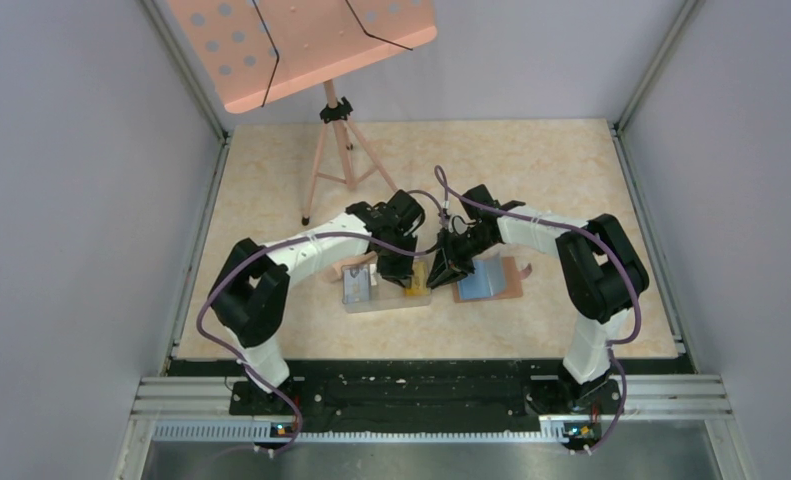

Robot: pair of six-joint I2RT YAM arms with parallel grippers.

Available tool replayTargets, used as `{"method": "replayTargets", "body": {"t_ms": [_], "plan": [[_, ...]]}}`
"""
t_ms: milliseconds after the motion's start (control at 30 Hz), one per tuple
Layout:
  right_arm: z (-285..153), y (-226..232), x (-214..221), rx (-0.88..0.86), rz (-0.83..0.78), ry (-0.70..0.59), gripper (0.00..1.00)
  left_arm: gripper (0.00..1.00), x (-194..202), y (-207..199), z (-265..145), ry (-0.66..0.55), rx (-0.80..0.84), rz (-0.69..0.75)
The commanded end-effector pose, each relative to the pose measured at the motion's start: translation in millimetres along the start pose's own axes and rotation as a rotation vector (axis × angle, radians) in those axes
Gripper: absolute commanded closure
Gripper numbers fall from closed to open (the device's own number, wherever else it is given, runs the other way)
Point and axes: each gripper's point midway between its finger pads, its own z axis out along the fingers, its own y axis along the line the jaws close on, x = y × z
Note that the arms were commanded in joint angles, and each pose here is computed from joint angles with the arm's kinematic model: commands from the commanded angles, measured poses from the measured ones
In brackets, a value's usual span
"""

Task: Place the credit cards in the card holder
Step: Pick up the credit card from the storage box.

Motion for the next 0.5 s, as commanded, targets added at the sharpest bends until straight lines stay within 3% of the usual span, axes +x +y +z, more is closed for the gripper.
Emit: {"method": "replayTargets", "body": {"t_ms": [0, 467], "plan": [[5.2, 7.1, 0.8, -0.022, -0.029, 0.011, 0.82, 0.78, -11.2, -15.2, -2.0, -0.029, 0.036, 0.036], [6.4, 5.1, 1.2, -0.02, -0.021, 0.014, 0.82, 0.79, -6.3, -11.9, 6.4, 0.051, -0.062, 0.152]]}}
